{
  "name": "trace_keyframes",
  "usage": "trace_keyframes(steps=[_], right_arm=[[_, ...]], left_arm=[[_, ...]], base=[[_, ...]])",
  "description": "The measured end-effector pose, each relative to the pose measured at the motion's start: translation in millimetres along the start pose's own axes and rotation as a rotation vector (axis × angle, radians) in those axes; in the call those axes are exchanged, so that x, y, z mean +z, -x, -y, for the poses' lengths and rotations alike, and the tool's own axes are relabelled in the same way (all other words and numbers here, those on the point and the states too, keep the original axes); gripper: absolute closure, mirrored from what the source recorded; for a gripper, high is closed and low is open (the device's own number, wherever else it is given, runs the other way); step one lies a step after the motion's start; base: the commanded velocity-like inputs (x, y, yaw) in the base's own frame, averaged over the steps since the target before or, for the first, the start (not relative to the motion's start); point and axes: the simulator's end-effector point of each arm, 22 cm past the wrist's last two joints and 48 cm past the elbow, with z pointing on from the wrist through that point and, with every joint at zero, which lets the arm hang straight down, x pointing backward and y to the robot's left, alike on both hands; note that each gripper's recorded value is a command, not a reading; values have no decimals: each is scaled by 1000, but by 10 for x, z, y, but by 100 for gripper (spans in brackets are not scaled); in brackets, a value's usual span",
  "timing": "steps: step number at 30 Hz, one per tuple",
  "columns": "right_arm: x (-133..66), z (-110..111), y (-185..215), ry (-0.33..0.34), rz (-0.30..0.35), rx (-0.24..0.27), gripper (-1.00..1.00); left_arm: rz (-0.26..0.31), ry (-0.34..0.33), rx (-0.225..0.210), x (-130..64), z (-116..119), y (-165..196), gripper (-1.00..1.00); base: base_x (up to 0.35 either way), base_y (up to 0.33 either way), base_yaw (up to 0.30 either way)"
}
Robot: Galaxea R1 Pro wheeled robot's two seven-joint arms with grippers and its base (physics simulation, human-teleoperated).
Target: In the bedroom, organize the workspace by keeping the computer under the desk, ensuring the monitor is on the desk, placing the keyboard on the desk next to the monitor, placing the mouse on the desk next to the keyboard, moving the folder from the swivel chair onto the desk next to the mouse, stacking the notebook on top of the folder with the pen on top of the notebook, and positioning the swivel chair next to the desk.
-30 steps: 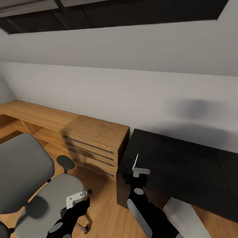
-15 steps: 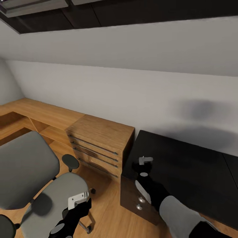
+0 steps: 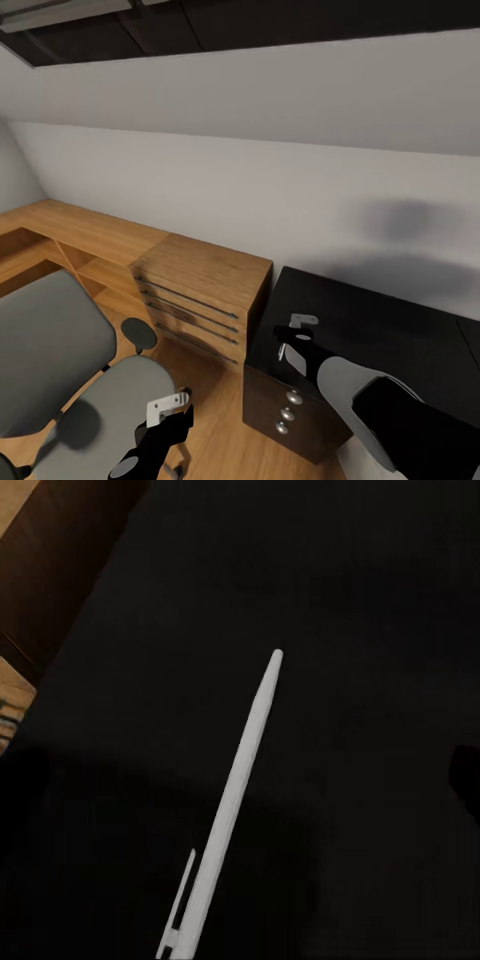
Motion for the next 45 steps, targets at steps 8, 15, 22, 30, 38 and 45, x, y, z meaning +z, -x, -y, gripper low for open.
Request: trace_keyframes(steps=[8, 15, 22, 30, 38, 45], right_arm=[[-24, -48, -278, 8, -122, 6, -100], [-35, -60, -496, 10, -223, 84, -100], [-2, -66, -602, 13, -268, 87, -100], [59, -67, -636, 12, -273, 85, -100], [124, -64, -673, 10, -275, 84, -100], [186, -56, -702, 9, -276, 84, -100]], left_arm=[[2, 1, -1, 0, -5, 12, -100], [8, 0, -5, 16, -6, 41, -100], [11, 1, -7, 70, -10, 41, -100], [11, 2, -7, 136, -14, 27, -100], [11, 1, -6, 204, -13, 4, -100], [12, 0, -6, 265, -14, -16, -100]], base=[[19, 0, 0], [1, 0, 0], [0, 0, 0], [0, 0, 0], [0, 0, 0], [0, 0, 0]])
